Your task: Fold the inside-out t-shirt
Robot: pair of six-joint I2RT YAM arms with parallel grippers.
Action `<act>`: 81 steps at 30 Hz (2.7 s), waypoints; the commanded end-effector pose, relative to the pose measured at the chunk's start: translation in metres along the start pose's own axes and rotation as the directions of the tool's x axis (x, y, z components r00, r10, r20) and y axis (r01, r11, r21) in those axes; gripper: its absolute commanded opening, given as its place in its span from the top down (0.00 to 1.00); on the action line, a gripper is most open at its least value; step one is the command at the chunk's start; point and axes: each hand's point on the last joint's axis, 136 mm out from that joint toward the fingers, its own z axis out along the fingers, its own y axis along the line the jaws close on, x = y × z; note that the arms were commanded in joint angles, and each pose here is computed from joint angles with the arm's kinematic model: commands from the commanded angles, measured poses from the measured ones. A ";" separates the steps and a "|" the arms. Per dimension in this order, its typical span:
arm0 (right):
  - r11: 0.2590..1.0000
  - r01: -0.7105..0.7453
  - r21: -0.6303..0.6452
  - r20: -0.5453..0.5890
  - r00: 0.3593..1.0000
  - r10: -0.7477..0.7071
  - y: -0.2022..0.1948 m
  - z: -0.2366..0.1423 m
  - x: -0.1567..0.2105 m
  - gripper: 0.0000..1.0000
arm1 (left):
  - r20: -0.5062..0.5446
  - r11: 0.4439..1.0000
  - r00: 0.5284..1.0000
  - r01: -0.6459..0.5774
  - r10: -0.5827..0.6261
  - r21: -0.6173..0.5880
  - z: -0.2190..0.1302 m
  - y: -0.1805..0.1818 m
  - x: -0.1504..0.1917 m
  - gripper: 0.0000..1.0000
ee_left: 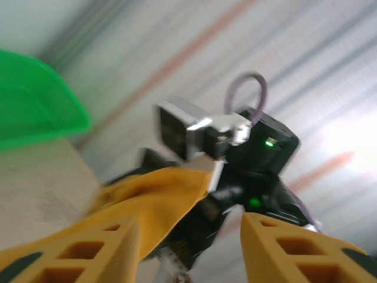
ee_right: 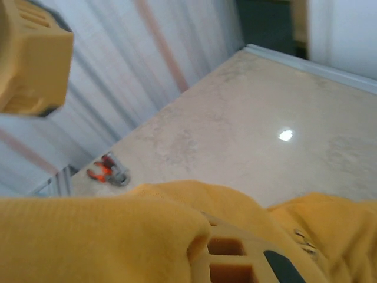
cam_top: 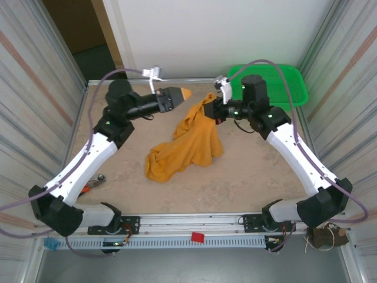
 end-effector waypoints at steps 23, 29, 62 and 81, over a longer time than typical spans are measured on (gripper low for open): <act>0.945 -0.219 0.244 0.221 0.961 0.165 -0.047 -0.096 0.009 1.00 | -0.316 0.480 0.943 -0.231 -0.103 -0.846 -0.095 0.268 0.233 0.49; 0.942 -0.224 0.250 0.224 0.960 0.169 -0.051 -0.096 0.009 1.00 | -0.356 0.492 0.928 -0.263 -0.106 -0.830 -0.070 0.279 0.241 0.54; 0.791 -0.460 0.403 0.521 0.826 0.215 -0.118 -0.183 -0.050 1.00 | -0.156 0.631 0.986 -0.158 0.060 -0.759 -0.096 0.218 0.104 1.00; 0.902 -0.340 0.265 0.785 0.620 0.003 -0.024 -0.305 -0.198 1.00 | 0.358 0.785 0.739 -0.364 0.571 -0.501 -0.153 -0.102 -0.175 1.00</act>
